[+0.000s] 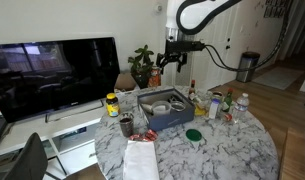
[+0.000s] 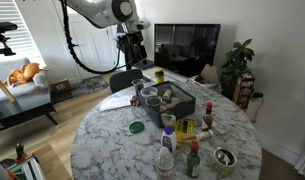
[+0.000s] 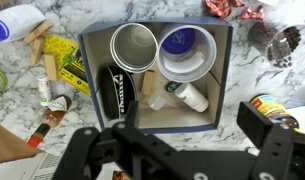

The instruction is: Pick up the clear cup and the silver cup together and put them in the clear storage container

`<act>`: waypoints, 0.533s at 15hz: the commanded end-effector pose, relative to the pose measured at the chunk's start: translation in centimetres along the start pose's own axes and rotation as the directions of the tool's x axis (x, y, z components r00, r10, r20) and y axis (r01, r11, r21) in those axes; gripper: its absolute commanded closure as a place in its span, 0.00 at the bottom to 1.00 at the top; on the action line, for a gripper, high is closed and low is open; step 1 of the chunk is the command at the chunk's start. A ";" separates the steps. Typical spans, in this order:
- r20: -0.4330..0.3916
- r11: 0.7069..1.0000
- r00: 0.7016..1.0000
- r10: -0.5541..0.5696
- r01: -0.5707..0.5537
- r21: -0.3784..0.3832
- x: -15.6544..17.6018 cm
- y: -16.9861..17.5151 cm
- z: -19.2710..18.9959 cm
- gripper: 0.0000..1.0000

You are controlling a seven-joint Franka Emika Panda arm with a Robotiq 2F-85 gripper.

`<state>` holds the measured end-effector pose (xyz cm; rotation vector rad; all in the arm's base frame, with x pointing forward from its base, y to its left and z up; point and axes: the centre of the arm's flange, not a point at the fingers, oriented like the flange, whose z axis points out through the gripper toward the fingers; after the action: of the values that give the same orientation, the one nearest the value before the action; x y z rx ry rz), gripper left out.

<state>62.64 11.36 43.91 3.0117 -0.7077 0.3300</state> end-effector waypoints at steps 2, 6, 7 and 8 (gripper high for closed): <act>0.051 1.000 0.999 -0.019 0.020 0.000 -3.8 1.3 -4.2 0.00; 0.025 0.999 0.999 -0.034 0.034 0.000 -3.3 0.0 -4.9 0.00; 0.026 0.999 0.999 -0.038 0.038 0.000 -3.6 0.0 -5.1 0.00; 0.026 0.999 0.999 -0.040 0.040 0.000 -3.8 0.0 -5.1 0.00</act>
<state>58.27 13.39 48.09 3.0309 -0.6488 0.2893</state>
